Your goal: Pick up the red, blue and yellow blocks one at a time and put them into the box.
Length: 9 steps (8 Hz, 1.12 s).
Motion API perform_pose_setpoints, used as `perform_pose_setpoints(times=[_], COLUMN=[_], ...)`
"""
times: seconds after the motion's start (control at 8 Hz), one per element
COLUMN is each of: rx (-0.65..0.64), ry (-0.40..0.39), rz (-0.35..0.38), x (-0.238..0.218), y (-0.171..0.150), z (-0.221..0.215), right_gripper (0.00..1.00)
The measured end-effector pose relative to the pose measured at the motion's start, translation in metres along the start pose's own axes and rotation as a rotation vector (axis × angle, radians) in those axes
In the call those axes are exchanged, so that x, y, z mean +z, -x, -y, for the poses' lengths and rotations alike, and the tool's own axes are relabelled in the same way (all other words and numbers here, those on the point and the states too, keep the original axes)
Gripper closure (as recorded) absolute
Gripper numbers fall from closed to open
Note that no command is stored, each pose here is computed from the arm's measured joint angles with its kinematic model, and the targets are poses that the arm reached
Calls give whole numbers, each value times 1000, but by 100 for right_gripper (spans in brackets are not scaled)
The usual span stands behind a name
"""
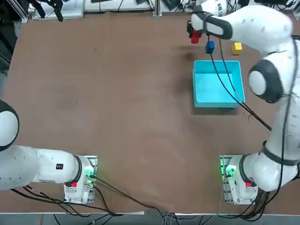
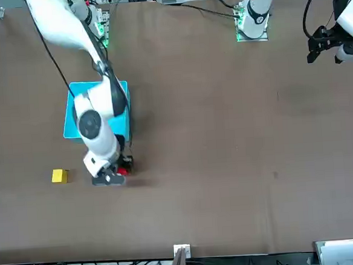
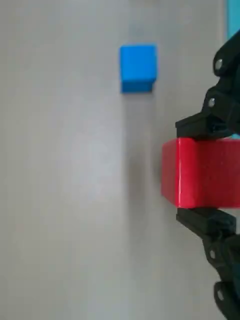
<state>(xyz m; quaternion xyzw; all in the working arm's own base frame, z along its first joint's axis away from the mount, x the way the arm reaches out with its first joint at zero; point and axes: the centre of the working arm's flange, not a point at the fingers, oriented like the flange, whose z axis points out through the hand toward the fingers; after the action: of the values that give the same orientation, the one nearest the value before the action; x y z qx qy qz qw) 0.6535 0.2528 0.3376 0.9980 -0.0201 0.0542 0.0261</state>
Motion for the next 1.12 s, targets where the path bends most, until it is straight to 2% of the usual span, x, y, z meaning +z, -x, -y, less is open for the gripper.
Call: perform_pose_setpoints(times=[0.25,0.62,1.12], rx=[-7,-21,-52], ry=[1,-9,-10], rz=[24,42,68], x=[-20,-5,30], y=[48,127,180], z=[-26,-53,-58], right_gripper=[30,30,30])
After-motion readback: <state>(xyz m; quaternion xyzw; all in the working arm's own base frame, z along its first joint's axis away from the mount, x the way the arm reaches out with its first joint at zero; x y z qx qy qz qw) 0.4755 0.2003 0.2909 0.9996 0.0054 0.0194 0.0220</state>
